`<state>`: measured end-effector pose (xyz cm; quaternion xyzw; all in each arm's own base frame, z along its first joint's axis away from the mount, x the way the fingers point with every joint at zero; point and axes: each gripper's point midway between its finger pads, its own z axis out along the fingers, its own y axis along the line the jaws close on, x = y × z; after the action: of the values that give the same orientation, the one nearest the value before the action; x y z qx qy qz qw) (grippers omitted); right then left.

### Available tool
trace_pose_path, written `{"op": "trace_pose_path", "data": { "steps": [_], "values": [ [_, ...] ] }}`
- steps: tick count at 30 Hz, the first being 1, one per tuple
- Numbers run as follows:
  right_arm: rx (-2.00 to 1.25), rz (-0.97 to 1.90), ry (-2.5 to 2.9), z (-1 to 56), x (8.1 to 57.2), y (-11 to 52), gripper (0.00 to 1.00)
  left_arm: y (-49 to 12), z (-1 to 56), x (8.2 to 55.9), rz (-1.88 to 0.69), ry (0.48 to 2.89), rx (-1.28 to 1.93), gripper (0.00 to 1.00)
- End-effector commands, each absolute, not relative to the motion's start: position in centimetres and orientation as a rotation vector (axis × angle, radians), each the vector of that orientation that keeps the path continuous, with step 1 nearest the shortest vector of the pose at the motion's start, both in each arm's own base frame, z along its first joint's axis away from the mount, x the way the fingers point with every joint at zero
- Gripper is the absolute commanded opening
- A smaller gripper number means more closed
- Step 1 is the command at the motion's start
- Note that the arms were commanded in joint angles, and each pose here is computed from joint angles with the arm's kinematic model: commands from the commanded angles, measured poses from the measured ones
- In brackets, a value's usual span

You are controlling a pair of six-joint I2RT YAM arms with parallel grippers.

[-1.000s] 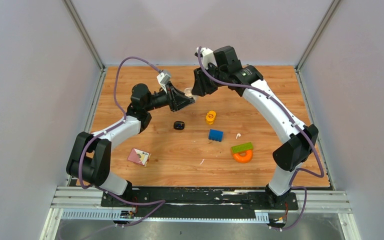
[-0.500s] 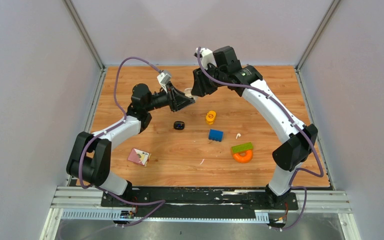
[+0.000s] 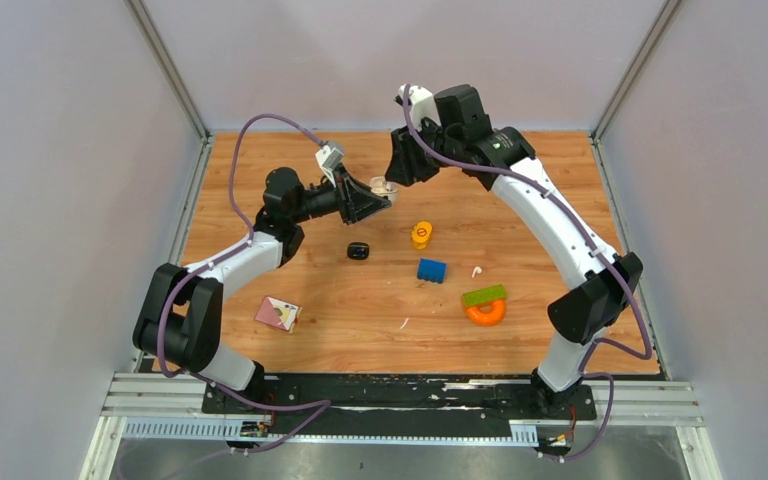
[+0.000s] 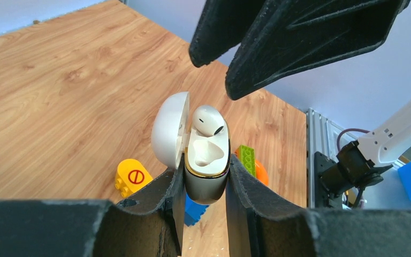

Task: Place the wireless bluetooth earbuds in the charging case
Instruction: Pick up the left earbud from the charging case.

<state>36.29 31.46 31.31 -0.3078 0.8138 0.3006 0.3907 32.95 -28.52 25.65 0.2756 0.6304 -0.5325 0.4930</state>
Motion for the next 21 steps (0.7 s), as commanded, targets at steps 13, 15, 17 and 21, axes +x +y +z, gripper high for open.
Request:
{"op": "trace_pose_path", "data": {
  "steps": [13,15,17,21],
  "values": [
    [-0.816,0.858,2.078,31.1,34.8,32.2,0.35,-28.9,27.2,33.2,-1.28,1.473,0.694,0.0],
    [-0.819,0.859,2.081,30.9,34.8,32.3,0.34,-28.9,27.2,33.2,-1.281,1.472,0.694,0.0],
    [-0.822,0.857,2.089,30.6,34.9,32.4,0.34,-28.9,27.3,33.3,-1.281,1.469,0.694,0.0],
    [-0.821,0.849,2.107,30.0,35.0,32.4,0.33,-28.9,27.6,33.3,-1.287,1.459,0.69,0.0]
  ]
}}
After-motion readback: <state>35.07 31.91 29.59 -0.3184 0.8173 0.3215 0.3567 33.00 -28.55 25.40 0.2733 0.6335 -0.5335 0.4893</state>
